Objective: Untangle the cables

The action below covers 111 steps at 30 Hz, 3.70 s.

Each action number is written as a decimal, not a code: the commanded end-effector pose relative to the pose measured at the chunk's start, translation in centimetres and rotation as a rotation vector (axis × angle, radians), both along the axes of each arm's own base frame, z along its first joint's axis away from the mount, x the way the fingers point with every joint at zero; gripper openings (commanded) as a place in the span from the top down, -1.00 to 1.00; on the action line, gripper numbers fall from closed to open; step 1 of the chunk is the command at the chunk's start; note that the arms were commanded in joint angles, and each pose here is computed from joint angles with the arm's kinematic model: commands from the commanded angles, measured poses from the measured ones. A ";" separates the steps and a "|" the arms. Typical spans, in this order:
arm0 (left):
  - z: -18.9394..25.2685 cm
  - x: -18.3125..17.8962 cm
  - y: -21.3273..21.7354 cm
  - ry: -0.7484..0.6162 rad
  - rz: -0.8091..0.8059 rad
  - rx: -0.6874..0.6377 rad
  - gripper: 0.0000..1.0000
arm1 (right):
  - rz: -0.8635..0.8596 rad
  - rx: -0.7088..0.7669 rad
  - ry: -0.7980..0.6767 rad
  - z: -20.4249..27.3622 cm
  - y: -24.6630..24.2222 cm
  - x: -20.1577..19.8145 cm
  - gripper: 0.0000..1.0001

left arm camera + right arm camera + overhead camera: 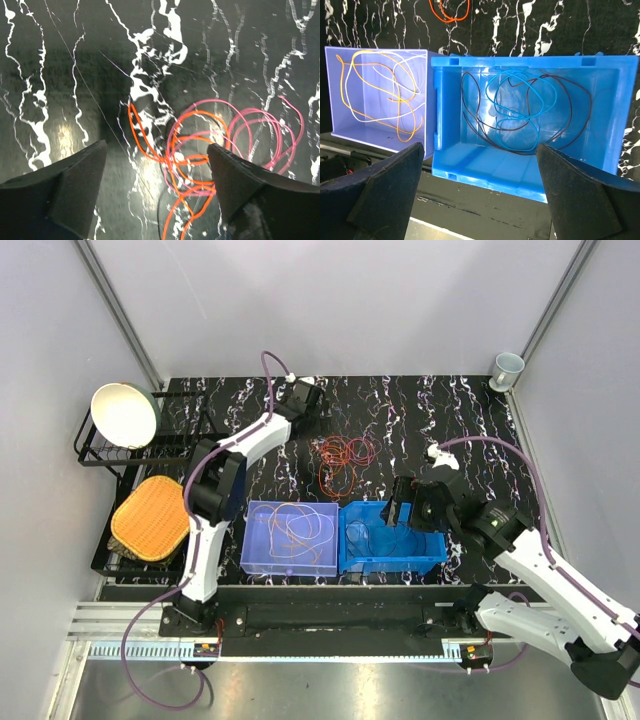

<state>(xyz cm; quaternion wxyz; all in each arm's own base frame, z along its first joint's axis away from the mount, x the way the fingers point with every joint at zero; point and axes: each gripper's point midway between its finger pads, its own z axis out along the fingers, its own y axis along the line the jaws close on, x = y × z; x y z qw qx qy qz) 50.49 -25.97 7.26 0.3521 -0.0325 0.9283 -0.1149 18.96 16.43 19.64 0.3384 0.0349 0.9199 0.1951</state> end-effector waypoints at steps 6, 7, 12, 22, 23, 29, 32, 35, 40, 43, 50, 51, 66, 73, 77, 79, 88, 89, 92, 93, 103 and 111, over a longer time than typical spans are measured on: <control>0.1 2.2 -0.9 -0.009 -0.025 -0.060 -0.26 | 0.031 0.012 -0.013 -0.5 1.1 0.8 -0.99; 0.0 2.3 -1.0 -0.007 -0.027 -0.064 -0.19 | 0.031 0.010 -0.011 -0.6 1.1 0.8 -0.99; -0.4 2.4 -1.7 0.008 -0.051 -0.084 1.00 | 0.036 0.002 -0.011 -0.8 1.2 1.0 -0.99; 7.9 2.3 -2.2 -0.135 -0.110 -0.128 1.00 | 0.039 0.004 -0.005 -1.1 1.4 1.1 -0.99; 10.2 1.9 -2.7 -0.167 -0.141 -0.151 1.00 | 0.041 0.006 -0.007 -1.0 1.5 1.1 -0.99; 22.9 -0.1 -4.9 -0.411 -0.296 -0.214 1.00 | 0.039 0.016 -0.016 -0.6 1.6 1.2 -0.99; 30.7 -1.9 -5.0 -0.553 -0.336 -0.255 1.00 | 0.032 0.027 -0.022 -0.3 1.5 1.1 -0.99; 37.9 -4.7 -4.7 -0.703 -0.372 -0.288 1.00 | 0.027 0.041 -0.031 0.1 1.4 1.0 -0.99; 37.8 -7.4 -4.0 -0.731 -0.408 -0.282 1.00 | 0.027 0.066 -0.054 1.0 1.7 1.2 -0.99; 31.8 -7.0 -4.1 -0.620 -0.402 -0.251 1.00 | 0.047 0.085 -0.083 2.1 2.1 1.4 -0.99; 27.1 -11.2 -7.5 -0.466 -0.689 -0.344 1.00 | 0.142 0.185 -0.262 8.3 3.9 2.4 -0.99; 28.1 -11.1 -7.5 -0.489 -0.697 -0.335 1.00 | 0.149 0.197 -0.290 9.2 4.0 2.6 -0.98; 30.3 -17.5 -9.0 -0.450 -0.966 -0.523 1.00 | 0.096 0.214 -0.686 23.8 5.0 8.5 -0.52; 30.6 -21.5 -8.6 -0.437 -1.157 -0.573 1.00 | 0.180 0.215 -0.730 26.2 6.1 9.0 -0.46; 31.1 -23.4 -8.0 -0.399 -1.256 -0.627 1.00 | 0.361 0.211 -0.771 26.5 7.1 7.0 -0.42; 31.3 -23.3 -7.6 -0.397 -1.256 -0.634 1.00 | 0.414 0.200 -0.761 25.6 7.6 6.6 -0.43; 32.6 -19.1 -6.7 -0.453 -0.976 -0.565 1.00 | 0.330 0.180 -0.614 19.9 7.2 7.4 -0.36; 32.7 -19.1 -6.8 -0.440 -0.966 -0.580 1.00 | 0.325 0.178 -0.598 19.3 7.2 7.5 -0.36; 33.3 -18.8 -6.9 -0.461 -0.946 -0.605 1.00 | 0.328 0.190 -0.574 17.7 7.9 7.9 -0.40; 33.3 -18.6 -6.9 -0.466 -0.929 -0.604 1.00 | 0.318 0.180 -0.571 17.3 8.0 8.4 -0.43; 33.2 -17.7 -7.2 -0.437 -0.857 -0.648 1.00 | 0.318 0.132 -0.547 13.6 10.0 11.7 -0.50; 33.1 -17.8 -7.3 -0.433 -0.851 -0.666 1.00 | 0.315 0.105 -0.542 12.6 10.7 13.0 -0.45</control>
